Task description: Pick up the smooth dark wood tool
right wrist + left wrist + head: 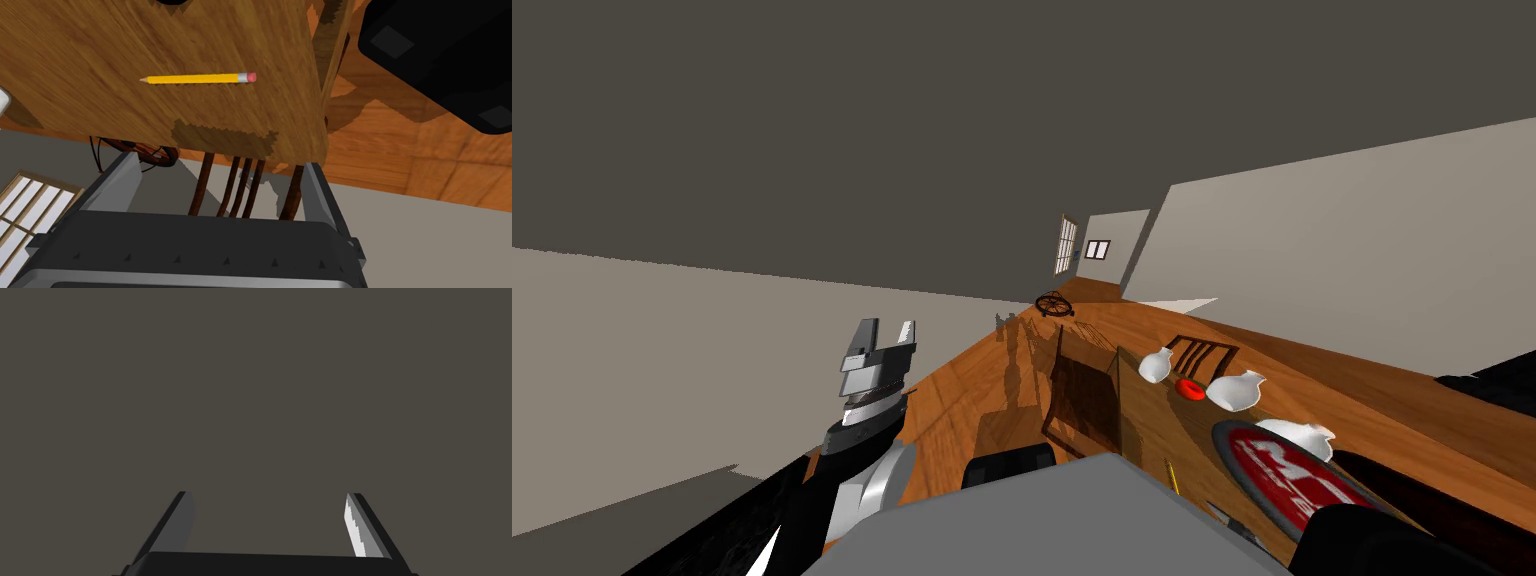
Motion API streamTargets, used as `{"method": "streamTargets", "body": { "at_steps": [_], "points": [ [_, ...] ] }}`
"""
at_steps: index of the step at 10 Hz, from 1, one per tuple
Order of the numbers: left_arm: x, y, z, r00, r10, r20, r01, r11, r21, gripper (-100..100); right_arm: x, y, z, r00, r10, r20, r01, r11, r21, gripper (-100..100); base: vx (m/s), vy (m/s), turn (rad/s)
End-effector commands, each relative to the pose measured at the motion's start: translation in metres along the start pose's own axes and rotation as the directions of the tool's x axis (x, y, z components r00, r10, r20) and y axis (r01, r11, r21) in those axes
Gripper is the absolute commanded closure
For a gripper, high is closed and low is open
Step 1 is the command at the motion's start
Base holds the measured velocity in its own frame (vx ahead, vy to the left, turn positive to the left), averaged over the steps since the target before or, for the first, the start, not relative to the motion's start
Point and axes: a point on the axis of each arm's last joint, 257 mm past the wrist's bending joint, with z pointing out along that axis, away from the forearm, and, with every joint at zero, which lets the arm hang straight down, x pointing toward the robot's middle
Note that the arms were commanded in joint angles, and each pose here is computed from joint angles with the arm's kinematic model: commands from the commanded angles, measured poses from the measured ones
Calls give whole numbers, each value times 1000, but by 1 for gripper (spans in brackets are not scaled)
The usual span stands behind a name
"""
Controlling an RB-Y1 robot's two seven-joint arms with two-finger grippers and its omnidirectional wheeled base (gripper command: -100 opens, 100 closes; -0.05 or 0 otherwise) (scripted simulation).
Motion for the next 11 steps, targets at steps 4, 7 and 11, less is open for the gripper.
{"method": "streamTargets", "body": {
  "at_steps": [4,7,11],
  "points": [
    [0,0,0,1000,0,0,0,1000,0,0,60,24,-20,987,-83,-137,73,994,-78,-100,41,-77,150],
    [0,0,0,1000,0,0,0,1000,0,0,106,47,-38,962,-150,-229,114,980,-163,-100,29,-74,131],
    [0,0,0,1000,0,0,0,1000,0,0,144,71,-56,931,-215,-296,141,957,-253,-100,-13,-57,127]
  ]
}}
